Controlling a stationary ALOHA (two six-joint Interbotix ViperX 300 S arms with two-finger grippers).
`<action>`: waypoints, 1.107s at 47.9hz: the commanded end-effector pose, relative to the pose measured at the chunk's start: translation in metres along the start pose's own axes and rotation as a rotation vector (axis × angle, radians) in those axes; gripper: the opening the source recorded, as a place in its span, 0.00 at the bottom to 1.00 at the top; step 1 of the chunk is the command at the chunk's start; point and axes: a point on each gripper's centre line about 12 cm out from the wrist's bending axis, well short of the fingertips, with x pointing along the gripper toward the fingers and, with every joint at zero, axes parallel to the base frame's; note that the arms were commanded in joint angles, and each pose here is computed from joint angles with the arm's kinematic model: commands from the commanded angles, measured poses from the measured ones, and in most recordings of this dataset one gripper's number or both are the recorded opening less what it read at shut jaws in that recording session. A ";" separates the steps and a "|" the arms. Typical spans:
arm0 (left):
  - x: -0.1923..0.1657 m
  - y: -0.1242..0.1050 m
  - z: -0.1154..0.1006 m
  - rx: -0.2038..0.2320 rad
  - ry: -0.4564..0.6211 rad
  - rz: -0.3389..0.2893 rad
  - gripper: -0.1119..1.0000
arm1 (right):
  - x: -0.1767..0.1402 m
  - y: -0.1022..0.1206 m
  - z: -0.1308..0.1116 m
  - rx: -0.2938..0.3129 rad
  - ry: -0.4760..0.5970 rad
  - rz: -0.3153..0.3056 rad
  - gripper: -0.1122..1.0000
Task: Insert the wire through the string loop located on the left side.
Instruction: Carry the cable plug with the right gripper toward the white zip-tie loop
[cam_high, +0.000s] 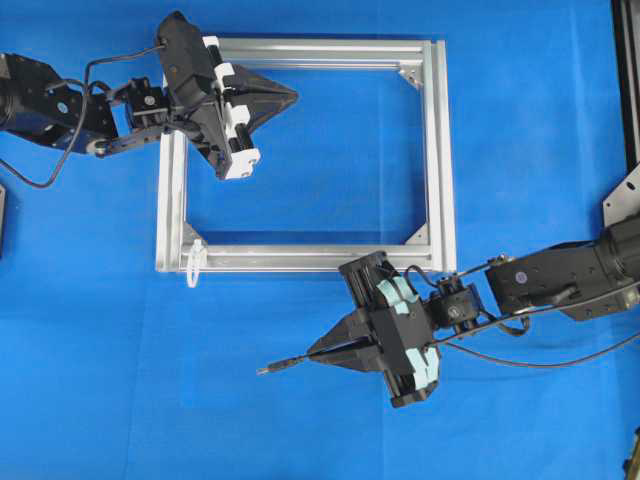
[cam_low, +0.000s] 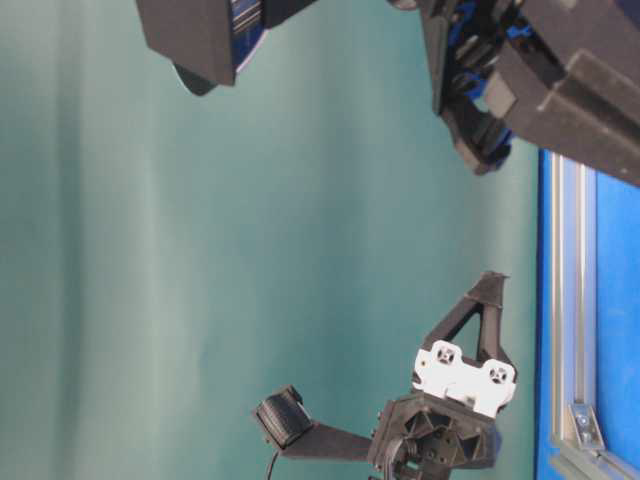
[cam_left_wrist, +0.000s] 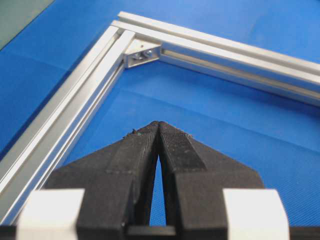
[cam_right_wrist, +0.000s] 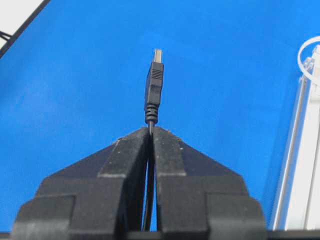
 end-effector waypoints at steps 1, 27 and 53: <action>-0.001 -0.004 0.015 0.003 -0.044 -0.011 0.10 | -0.002 -0.006 0.016 0.009 -0.046 -0.015 0.01; -0.003 -0.006 0.016 0.004 -0.048 -0.017 0.10 | -0.008 -0.072 0.006 0.083 -0.021 -0.168 0.01; -0.003 -0.006 0.016 0.004 -0.050 -0.019 0.10 | 0.001 -0.086 0.002 0.097 -0.016 -0.193 0.01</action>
